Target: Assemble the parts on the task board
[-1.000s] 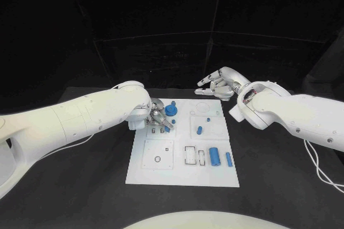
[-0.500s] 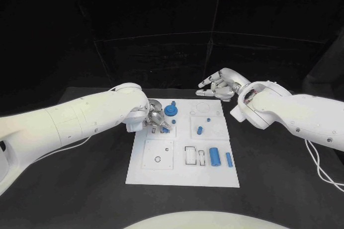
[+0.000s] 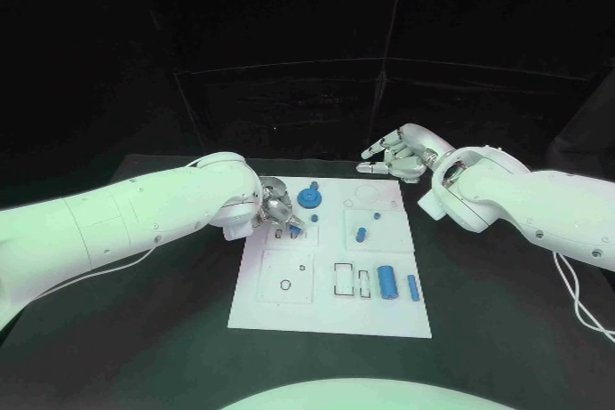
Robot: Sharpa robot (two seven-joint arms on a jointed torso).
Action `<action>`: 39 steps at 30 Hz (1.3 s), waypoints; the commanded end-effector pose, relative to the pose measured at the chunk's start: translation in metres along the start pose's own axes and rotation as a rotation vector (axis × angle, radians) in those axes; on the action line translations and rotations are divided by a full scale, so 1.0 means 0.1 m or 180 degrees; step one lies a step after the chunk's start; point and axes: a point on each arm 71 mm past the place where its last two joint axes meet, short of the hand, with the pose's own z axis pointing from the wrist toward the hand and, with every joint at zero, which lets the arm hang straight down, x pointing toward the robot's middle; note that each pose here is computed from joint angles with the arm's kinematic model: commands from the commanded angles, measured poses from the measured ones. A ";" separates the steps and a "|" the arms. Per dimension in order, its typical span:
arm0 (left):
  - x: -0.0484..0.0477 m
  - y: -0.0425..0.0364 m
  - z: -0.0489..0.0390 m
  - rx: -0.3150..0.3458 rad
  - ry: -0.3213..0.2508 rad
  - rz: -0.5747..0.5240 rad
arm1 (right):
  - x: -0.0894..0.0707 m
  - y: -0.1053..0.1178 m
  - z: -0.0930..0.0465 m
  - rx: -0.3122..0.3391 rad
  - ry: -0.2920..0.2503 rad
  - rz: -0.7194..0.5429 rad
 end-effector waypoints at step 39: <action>0.132 0.104 0.080 -0.0114 -0.0117 0.0184 | 0.02 0.01 0.02 -0.0018 0.0076 -0.0047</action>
